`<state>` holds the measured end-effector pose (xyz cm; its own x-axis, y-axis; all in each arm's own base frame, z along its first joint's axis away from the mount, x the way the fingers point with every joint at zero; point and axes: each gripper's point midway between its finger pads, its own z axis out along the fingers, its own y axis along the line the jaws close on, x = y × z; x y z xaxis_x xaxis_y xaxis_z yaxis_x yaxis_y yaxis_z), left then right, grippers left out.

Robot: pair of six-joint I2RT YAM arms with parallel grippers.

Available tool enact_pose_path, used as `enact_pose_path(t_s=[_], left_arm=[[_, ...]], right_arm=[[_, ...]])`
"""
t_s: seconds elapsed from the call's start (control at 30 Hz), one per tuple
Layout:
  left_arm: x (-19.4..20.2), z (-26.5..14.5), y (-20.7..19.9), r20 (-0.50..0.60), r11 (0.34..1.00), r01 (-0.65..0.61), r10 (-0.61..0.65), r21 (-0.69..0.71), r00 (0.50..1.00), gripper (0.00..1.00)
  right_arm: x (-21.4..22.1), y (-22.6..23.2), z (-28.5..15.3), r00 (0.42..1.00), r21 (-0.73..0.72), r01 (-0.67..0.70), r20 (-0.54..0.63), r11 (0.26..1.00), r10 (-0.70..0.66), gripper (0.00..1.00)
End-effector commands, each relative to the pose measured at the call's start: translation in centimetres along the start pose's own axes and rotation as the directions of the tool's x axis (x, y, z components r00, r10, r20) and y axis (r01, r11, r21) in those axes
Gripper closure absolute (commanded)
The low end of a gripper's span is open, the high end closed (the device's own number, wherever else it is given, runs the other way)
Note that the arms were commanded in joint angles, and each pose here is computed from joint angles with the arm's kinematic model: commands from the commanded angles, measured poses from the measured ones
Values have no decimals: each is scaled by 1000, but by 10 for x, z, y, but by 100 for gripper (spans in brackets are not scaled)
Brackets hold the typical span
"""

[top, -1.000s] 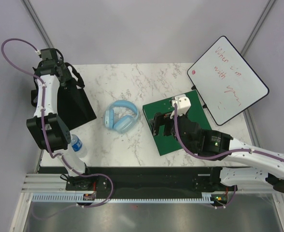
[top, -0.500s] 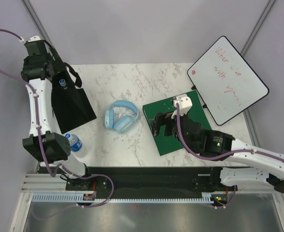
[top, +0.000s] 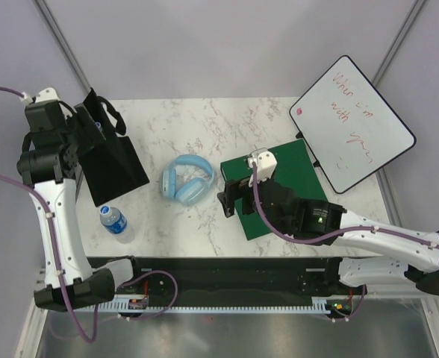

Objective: Place the beverage into the canvas bag

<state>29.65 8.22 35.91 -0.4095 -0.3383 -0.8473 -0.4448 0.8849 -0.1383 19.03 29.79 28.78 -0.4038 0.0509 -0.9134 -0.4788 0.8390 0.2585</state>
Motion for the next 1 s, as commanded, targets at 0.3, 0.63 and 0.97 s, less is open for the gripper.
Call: enact_pose_path(t_s=[0.3,0.63,0.97], left_arm=[[56,-43,-10,-83,985,129,-120,112,989,16],[143,-67,58,-125,966,160,-187,-202,974,15],[190,-62,47,-248,979,160,-188,-128,950,30]], right_arm=[[-42,141,53,996,-456,64,82,888,-30,2],[-6,115,97,996,-361,-60,-87,931,31,2],[-2,90,74,997,-340,-51,-74,939,27,2]])
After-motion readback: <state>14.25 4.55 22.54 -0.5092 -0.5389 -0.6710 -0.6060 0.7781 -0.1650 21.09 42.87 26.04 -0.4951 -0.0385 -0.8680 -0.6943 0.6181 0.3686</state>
